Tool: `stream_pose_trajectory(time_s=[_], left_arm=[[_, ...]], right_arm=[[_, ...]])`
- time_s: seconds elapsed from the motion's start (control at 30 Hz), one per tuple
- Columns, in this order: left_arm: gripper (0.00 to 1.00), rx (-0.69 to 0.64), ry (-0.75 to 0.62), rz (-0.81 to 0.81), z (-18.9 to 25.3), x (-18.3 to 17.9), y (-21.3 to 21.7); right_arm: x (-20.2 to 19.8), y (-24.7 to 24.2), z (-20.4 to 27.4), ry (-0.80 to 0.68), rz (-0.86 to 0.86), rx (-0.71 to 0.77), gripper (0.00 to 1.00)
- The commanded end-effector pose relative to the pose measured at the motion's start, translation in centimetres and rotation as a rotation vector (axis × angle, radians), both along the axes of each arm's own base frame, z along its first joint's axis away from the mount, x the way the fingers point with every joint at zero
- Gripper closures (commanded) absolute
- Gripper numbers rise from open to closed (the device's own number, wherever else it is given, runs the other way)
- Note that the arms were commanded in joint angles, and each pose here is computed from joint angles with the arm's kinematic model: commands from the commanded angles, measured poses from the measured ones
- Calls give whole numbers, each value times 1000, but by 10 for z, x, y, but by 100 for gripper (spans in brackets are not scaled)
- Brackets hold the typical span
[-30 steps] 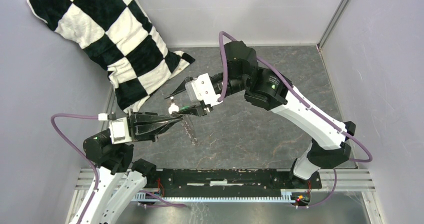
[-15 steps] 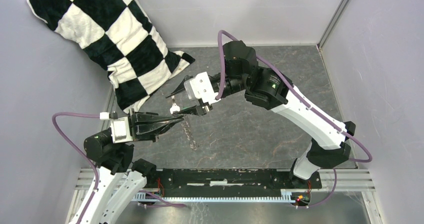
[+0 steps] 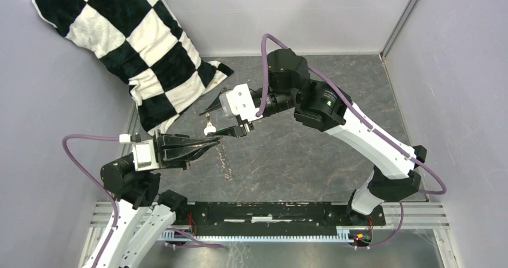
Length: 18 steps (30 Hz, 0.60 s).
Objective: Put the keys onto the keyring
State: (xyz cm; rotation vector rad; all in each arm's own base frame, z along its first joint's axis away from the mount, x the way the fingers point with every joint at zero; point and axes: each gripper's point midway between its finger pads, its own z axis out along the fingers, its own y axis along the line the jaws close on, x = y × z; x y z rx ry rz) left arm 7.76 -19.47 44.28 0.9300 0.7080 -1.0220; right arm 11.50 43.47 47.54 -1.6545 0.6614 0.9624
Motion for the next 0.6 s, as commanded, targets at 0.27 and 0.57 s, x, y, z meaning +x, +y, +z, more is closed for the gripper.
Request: stream_pose_trajectory(time_s=[0.27,0.57], left_arm=[[98,-43,-184,-60,31,-42,10],[98,-29,-194,-82,30,-46,8]], right_arm=[[52,4,-22,-12,-171,-71,44],[51,9,-37,106,-162,-123,43]])
